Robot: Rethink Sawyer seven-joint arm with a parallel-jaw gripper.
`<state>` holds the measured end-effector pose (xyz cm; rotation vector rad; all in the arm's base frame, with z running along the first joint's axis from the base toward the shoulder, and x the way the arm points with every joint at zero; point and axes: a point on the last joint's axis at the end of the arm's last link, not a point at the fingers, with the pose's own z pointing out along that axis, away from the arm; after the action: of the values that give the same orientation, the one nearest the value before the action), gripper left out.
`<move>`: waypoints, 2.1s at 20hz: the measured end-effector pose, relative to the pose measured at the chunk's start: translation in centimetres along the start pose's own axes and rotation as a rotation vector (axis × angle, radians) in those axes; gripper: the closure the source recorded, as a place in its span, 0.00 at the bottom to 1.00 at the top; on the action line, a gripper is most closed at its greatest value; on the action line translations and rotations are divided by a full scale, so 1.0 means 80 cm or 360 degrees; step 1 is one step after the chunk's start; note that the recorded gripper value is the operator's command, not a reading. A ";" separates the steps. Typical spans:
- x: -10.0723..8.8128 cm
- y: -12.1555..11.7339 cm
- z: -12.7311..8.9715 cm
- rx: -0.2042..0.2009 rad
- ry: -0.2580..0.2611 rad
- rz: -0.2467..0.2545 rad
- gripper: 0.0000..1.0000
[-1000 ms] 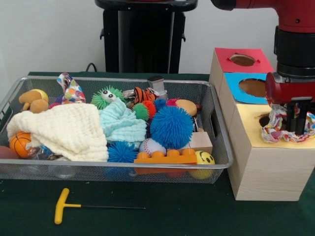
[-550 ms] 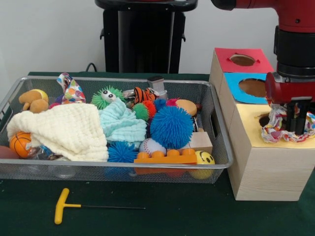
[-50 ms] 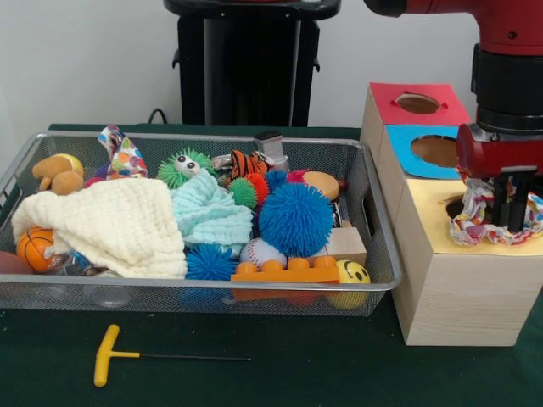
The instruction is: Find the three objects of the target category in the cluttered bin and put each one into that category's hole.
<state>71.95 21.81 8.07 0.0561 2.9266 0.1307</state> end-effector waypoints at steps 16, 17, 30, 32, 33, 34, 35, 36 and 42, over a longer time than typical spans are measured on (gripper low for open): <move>0.000 -0.002 0.000 -0.0010 0.0005 0.0010 1.00; 0.000 -0.002 0.000 -0.0011 0.0005 0.0010 1.00; 0.000 -0.003 0.000 -0.0019 0.0008 0.0017 1.00; 0.000 -0.003 0.000 -0.0020 0.0008 0.0018 1.00; 0.000 -0.003 0.000 -0.0021 0.0009 0.0018 1.00; 0.000 -0.003 0.000 -0.0022 0.0009 0.0019 1.00; 0.000 -0.003 0.000 -0.0023 0.0009 0.0020 1.00; 0.000 -0.003 0.000 -0.0024 0.0009 0.0020 1.00; 0.001 -0.003 -0.001 -0.0017 0.0005 -0.0006 1.00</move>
<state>71.85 21.57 8.10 0.0484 2.9290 0.1457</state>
